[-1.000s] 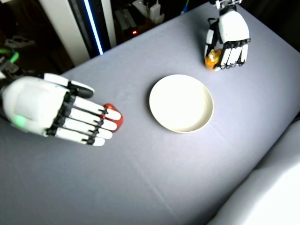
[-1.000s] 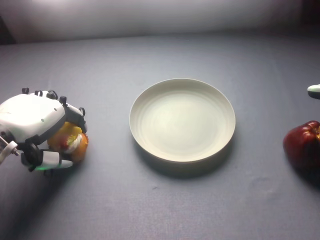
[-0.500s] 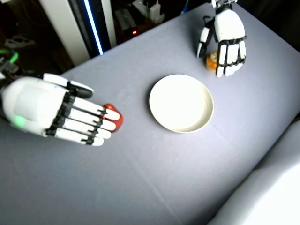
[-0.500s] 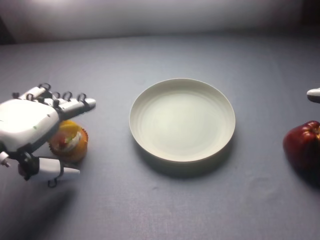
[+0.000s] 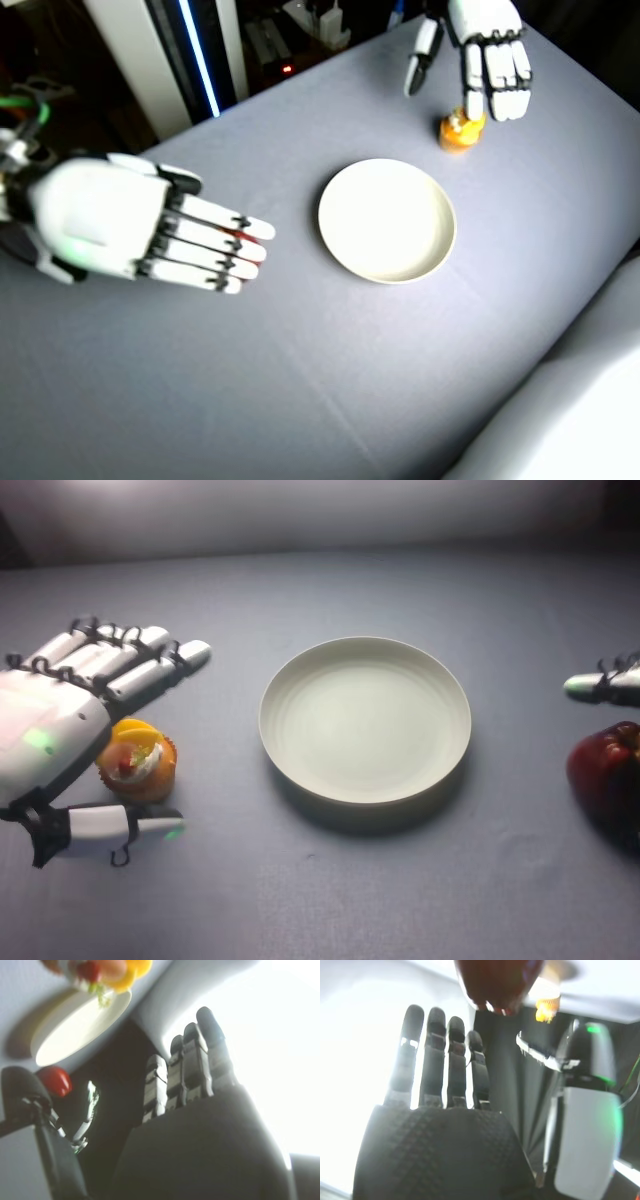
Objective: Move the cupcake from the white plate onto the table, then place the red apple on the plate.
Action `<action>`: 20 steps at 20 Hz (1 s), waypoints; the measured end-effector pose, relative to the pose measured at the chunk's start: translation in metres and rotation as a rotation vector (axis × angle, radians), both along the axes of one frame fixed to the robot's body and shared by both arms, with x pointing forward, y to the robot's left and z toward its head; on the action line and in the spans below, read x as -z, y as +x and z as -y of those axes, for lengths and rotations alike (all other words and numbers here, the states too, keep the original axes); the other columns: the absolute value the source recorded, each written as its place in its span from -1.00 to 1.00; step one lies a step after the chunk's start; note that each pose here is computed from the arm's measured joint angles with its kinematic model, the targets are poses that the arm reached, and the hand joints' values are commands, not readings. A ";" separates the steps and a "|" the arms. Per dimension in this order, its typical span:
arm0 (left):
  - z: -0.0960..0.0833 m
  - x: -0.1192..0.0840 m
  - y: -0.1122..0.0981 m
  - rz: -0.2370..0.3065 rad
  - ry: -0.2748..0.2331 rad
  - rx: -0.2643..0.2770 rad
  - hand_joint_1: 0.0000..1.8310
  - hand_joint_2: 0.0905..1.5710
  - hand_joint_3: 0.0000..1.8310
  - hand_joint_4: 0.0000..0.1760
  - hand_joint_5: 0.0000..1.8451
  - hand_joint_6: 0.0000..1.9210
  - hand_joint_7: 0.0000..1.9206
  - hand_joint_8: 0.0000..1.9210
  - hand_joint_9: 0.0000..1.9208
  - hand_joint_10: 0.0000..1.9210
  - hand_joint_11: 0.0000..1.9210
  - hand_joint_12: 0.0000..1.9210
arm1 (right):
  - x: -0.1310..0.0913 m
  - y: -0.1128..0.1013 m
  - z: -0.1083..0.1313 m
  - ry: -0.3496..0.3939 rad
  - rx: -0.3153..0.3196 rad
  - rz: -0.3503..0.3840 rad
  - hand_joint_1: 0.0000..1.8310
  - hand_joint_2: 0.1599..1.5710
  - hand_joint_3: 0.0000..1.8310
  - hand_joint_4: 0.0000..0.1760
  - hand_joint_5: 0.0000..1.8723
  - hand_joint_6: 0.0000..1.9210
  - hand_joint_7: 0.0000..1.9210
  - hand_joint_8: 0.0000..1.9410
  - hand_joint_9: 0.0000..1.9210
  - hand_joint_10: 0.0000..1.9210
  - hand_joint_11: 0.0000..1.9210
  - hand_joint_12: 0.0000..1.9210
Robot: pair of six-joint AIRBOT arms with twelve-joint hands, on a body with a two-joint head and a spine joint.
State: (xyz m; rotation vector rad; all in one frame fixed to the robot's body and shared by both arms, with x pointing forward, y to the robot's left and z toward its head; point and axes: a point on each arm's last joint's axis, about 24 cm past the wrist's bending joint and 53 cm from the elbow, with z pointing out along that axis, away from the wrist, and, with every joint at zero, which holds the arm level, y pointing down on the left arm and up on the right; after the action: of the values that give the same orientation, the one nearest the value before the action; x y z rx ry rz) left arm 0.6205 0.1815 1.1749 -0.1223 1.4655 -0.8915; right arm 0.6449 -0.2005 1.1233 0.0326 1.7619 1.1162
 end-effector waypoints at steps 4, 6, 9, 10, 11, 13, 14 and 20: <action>-0.001 -0.002 -0.005 0.005 -0.022 0.006 -0.24 0.12 -1.00 1.00 -0.95 -1.00 -0.91 -0.99 -0.89 -1.00 -1.00 -0.65 | 0.023 0.011 -0.009 -0.075 -0.002 -0.044 0.17 0.10 -1.00 -1.00 -0.31 -0.98 -0.26 -0.98 -0.05 -0.93 -0.31 -0.02; -0.003 -0.004 -0.005 0.009 -0.031 -0.002 -0.20 0.13 -1.00 1.00 -0.94 -1.00 -0.89 -1.00 -0.92 -1.00 -1.00 -0.79 | 0.019 0.016 -0.007 -0.070 0.010 -0.039 0.36 0.28 -1.00 -1.00 0.08 -0.11 0.20 -0.28 0.35 -0.66 0.00 0.24; -0.005 -0.002 -0.006 0.006 -0.034 -0.003 -0.20 0.13 -1.00 1.00 -0.91 -1.00 -0.87 -1.00 -0.90 -1.00 -1.00 -0.75 | -0.004 0.025 -0.020 -0.045 -0.006 0.015 0.37 0.32 -0.99 -1.00 0.00 0.06 0.18 -0.17 0.27 -0.32 0.12 0.05; -0.006 0.000 -0.006 -0.001 -0.033 -0.003 -0.18 0.13 -1.00 1.00 -0.90 -1.00 -0.86 -1.00 -0.91 -1.00 -1.00 -0.79 | -0.024 0.030 -0.032 0.004 -0.020 0.062 0.36 0.37 -1.00 -1.00 -0.04 0.07 0.11 0.00 0.26 -0.38 0.07 0.15; -0.006 0.001 -0.006 -0.004 -0.035 -0.003 -0.18 0.13 -1.00 1.00 -0.90 -1.00 -0.86 -1.00 -0.91 -1.00 -1.00 -0.79 | -0.034 0.033 -0.039 0.031 -0.028 0.086 0.36 0.37 -1.00 -1.00 -0.04 0.07 0.11 0.00 0.26 -0.38 0.07 0.15; -0.006 0.000 -0.006 -0.002 -0.042 -0.004 -0.19 0.14 -1.00 0.96 -0.90 -1.00 -0.86 -1.00 -0.88 -1.00 -1.00 -0.67 | -0.072 0.040 -0.076 0.109 -0.092 0.190 0.36 0.32 -1.00 -1.00 0.04 -0.04 0.17 -0.11 0.10 -0.30 -0.28 0.32; -0.006 -0.001 -0.006 -0.001 -0.045 -0.004 -0.19 0.14 -1.00 0.96 -0.90 -1.00 -0.86 -1.00 -0.88 -1.00 -1.00 -0.67 | -0.080 0.041 -0.091 0.126 -0.119 0.216 0.36 0.32 -1.00 -1.00 0.04 -0.04 0.17 -0.11 0.10 -0.30 -0.28 0.32; -0.003 -0.005 -0.008 0.015 -0.052 0.012 -0.17 0.17 -1.00 1.00 -0.95 -1.00 -0.92 -1.00 -0.93 -1.00 -1.00 -0.77 | -0.078 0.052 -0.190 0.063 -0.240 0.250 0.50 0.21 -1.00 -1.00 0.19 -0.26 0.48 -0.85 0.18 -0.16 -0.28 0.09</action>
State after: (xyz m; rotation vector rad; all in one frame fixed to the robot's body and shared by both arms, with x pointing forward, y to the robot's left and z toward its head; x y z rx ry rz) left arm 0.6121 0.1847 1.1801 -0.1452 1.4305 -0.9386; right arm 0.6972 -0.0104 1.2015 -0.2751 1.5338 1.2881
